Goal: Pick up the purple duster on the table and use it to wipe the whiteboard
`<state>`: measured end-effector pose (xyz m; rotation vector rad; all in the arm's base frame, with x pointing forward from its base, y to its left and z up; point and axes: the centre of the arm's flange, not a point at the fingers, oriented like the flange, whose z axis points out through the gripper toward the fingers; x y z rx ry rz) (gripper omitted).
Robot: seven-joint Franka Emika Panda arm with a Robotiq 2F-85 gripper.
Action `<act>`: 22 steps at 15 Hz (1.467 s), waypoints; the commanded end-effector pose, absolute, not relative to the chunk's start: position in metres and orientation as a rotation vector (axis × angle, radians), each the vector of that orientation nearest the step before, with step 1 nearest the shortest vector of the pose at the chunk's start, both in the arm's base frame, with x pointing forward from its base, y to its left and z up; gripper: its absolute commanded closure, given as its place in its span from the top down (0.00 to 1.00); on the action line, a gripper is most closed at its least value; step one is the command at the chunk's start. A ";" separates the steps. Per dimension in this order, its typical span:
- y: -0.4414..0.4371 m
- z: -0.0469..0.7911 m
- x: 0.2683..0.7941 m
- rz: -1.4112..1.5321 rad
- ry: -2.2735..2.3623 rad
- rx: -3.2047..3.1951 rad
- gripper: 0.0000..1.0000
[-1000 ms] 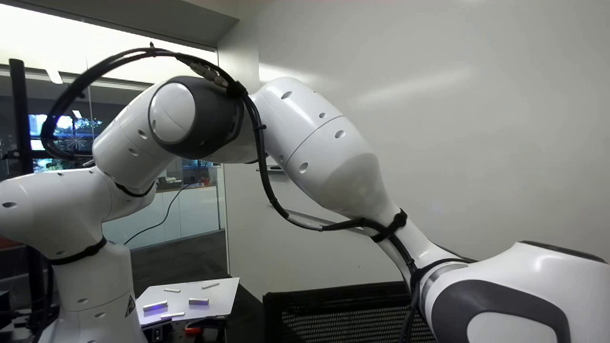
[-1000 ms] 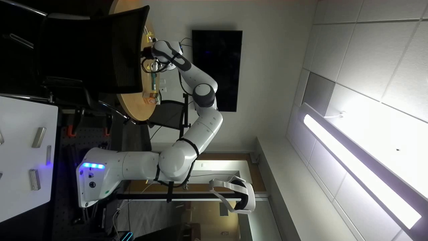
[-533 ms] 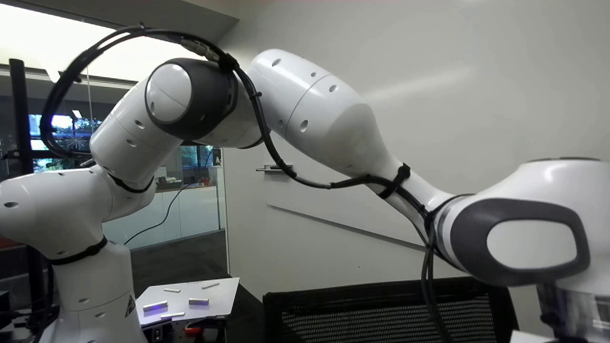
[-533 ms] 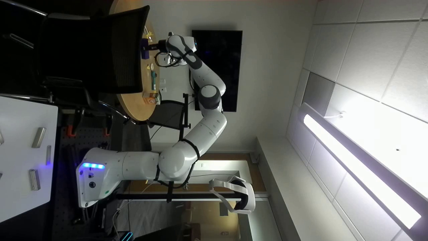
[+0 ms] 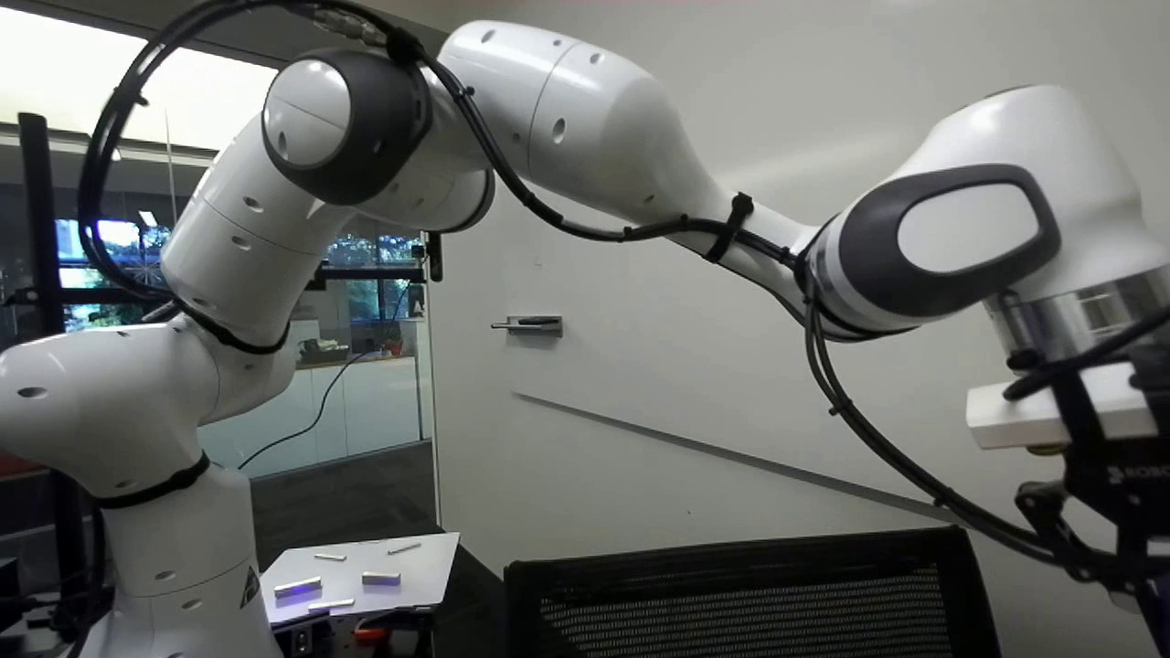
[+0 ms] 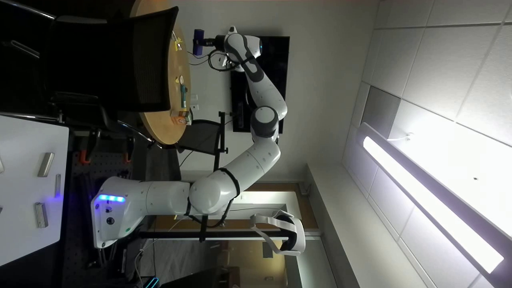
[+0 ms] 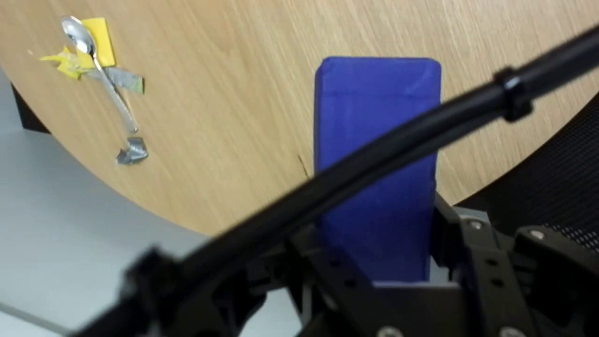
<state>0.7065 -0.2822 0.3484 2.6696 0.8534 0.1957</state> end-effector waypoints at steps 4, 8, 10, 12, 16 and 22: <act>-0.206 0.410 0.683 0.376 0.989 2.569 0.30; -0.158 0.442 0.695 0.489 1.070 2.499 0.30; -0.131 0.456 0.694 0.585 1.069 2.488 0.30; -0.107 0.469 0.694 0.681 1.097 2.464 0.30; -0.067 0.484 0.688 0.859 1.118 2.447 0.30; -0.022 0.487 0.669 1.141 1.032 2.511 0.30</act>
